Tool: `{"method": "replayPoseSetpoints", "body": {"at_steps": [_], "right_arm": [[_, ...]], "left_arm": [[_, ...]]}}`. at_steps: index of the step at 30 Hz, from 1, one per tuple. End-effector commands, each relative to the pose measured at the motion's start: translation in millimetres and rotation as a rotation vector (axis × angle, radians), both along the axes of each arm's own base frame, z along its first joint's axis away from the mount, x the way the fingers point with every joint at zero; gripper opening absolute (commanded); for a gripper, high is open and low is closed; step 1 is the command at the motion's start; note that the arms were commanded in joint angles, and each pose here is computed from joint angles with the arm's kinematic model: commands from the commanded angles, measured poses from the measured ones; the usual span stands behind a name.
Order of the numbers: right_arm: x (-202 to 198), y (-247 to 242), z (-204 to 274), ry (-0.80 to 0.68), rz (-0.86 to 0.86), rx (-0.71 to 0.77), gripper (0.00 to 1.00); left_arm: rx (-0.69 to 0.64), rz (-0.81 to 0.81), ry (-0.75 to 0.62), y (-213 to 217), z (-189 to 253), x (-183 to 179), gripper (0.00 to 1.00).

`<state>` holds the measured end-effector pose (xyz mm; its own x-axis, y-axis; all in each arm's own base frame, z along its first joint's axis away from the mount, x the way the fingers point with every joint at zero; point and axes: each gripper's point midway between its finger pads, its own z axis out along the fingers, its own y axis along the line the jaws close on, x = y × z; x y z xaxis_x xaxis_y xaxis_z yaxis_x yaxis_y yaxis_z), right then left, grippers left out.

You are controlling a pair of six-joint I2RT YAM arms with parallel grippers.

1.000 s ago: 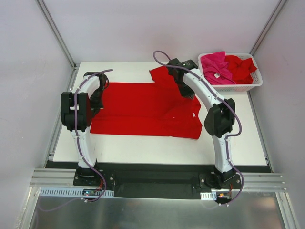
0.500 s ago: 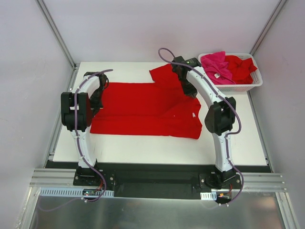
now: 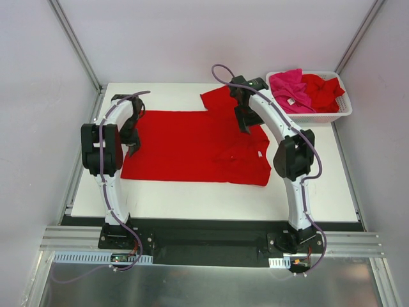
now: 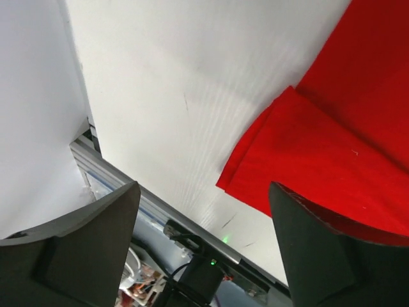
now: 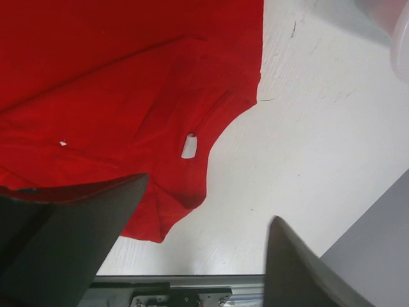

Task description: Fold and stack the t-shirts

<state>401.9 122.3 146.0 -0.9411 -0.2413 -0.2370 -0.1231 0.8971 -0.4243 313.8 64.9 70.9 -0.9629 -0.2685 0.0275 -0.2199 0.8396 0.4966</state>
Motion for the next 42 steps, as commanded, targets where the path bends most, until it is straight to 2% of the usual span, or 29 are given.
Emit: {"method": "replayPoseSetpoints", "body": {"at_steps": [1, 4, 5, 6, 7, 9, 10, 11, 12, 13, 17, 20, 28, 37, 42], "right_arm": [[-43, -23, 58, -0.004, -0.015, -0.046, 0.93], [-58, -13, 55, -0.011, 0.026, 0.023, 0.96], [-71, -7, 66, -0.042, 0.040, 0.105, 0.96], [-77, -4, 52, -0.031, 0.041, 0.136, 0.96], [-86, -1, 49, -0.027, 0.040, 0.181, 0.97], [-98, 15, 54, -0.057, 0.069, 0.320, 0.98], [-114, 13, 34, -0.010, 0.045, 0.332, 0.98], [-114, 25, 30, -0.028, 0.057, 0.407, 0.99], [-123, 25, 34, -0.056, 0.065, 0.447, 0.99], [-137, 25, 17, -0.010, 0.062, 0.472, 0.97], [-145, 40, 3, -0.062, 0.117, 0.589, 0.90], [-153, 49, -7, -0.063, 0.151, 0.630, 0.85], [-142, 56, -40, -0.057, 0.243, 0.510, 0.83], [-146, 35, -52, 0.013, 0.173, 0.380, 0.83], [-155, 25, -66, 0.044, 0.083, 0.394, 0.83]], "left_arm": [[0.076, 0.030, -0.079, 13, 42, 2, 0.84], [-0.016, 0.021, -0.139, -10, 52, 5, 0.86], [-0.046, 0.029, -0.147, -17, 52, 2, 0.86], [-0.099, 0.023, -0.180, -29, 56, 2, 0.86], [-0.229, 0.023, -0.194, -52, 52, 2, 0.87], [-0.326, 0.023, -0.256, -69, 46, 0, 0.87], [-0.434, 0.026, -0.278, -88, 43, 0, 0.87], [-0.494, 0.005, -0.294, -97, 32, -1, 0.87], [-0.538, -0.006, -0.331, -105, 36, -1, 0.93], [-0.614, -0.002, -0.337, -118, 35, -4, 0.94], [-0.747, 0.010, -0.359, -139, 18, -24, 0.99], [-0.762, 0.006, -0.381, -141, 14, -32, 0.99], [-0.708, -0.027, -0.449, -131, 22, -34, 0.99], [-0.636, -0.013, -0.438, -118, 11, -50, 0.99], [-0.588, -0.013, -0.460, -109, 12, -54, 0.99]]}}
